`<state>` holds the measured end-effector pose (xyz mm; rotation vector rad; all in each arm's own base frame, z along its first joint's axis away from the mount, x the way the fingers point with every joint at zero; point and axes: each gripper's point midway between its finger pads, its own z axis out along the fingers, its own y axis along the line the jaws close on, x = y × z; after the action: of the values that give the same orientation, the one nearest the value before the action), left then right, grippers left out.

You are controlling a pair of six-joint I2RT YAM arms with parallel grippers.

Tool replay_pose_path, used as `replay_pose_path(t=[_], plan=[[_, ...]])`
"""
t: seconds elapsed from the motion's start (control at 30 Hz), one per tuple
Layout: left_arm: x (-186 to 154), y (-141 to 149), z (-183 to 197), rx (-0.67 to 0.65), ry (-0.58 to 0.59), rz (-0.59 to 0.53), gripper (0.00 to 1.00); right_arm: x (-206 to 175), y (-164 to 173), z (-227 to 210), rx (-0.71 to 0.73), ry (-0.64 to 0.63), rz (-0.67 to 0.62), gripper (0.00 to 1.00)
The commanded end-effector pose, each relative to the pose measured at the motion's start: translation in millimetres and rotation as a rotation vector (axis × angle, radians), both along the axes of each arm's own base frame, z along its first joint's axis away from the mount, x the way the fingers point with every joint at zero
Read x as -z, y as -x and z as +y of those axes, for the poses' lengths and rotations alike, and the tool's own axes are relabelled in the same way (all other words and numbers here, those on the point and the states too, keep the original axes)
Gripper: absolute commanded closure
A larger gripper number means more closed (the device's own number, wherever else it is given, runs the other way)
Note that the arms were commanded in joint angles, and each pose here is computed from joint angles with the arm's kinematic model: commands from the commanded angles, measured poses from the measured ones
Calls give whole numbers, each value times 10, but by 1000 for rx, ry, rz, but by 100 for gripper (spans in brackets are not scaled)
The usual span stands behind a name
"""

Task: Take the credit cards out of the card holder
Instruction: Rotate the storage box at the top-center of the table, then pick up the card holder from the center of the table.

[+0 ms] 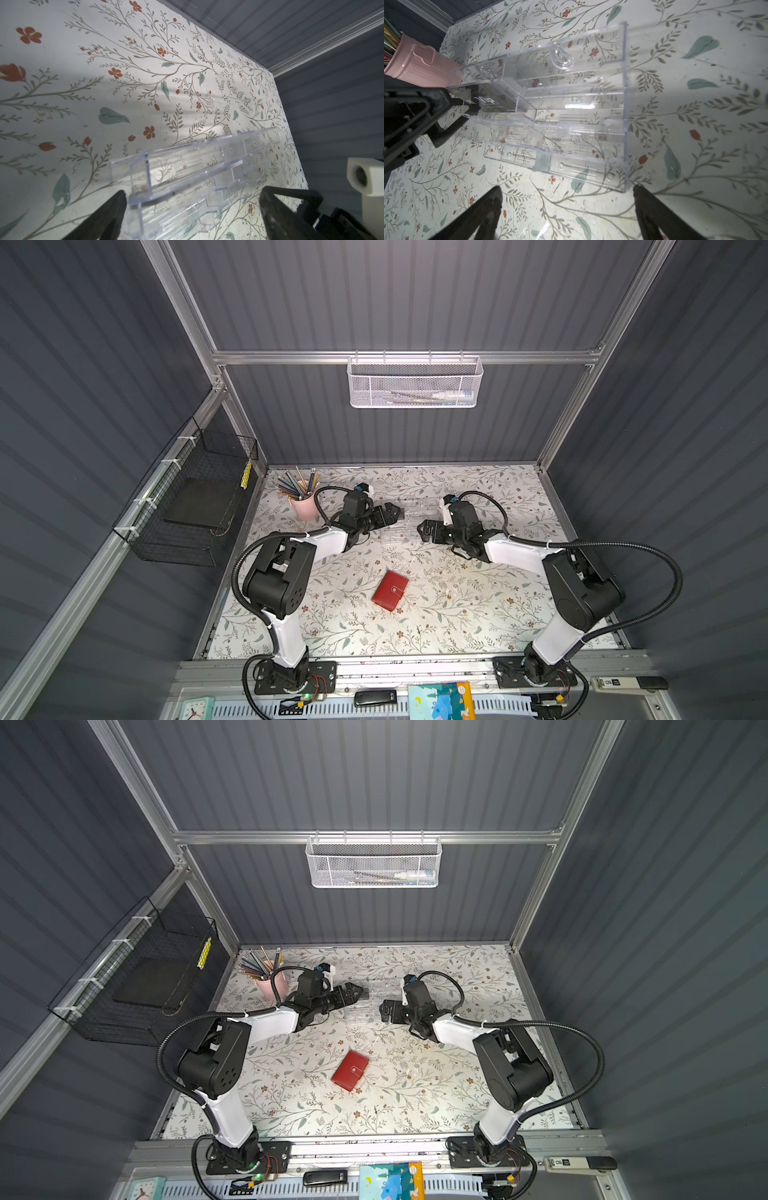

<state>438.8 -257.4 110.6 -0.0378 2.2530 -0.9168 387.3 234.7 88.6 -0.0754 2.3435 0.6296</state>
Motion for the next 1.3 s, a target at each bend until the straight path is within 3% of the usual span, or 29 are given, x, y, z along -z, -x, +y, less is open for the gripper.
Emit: replay_pose_path(t=[0.0, 0.13, 0.27, 0.4, 0.67, 0.9, 1.27], plan=[[-107, 86, 138, -27, -86, 14, 0, 24, 140, -153, 34, 46, 6, 1], [-44, 294, 388, -76, -184, 74, 0, 22, 365, -171, 30, 76, 1, 1], [-136, 561, 498, -75, -176, 84, 0, 28, 649, 7, -27, 71, 7, 1], [-232, 889, 498, -36, -87, 95, 0, 105, 905, 278, -87, 31, 39, 1], [-50, 1540, 431, 45, 132, 202, 0, 348, 1218, 712, -166, -26, 110, 2], [43, 1851, 510, 46, 187, 248, 0, 431, 1352, 856, -181, -80, 136, 21], [226, 2032, 513, 48, 229, 299, 0, 497, 1432, 976, -191, -157, 167, 40]])
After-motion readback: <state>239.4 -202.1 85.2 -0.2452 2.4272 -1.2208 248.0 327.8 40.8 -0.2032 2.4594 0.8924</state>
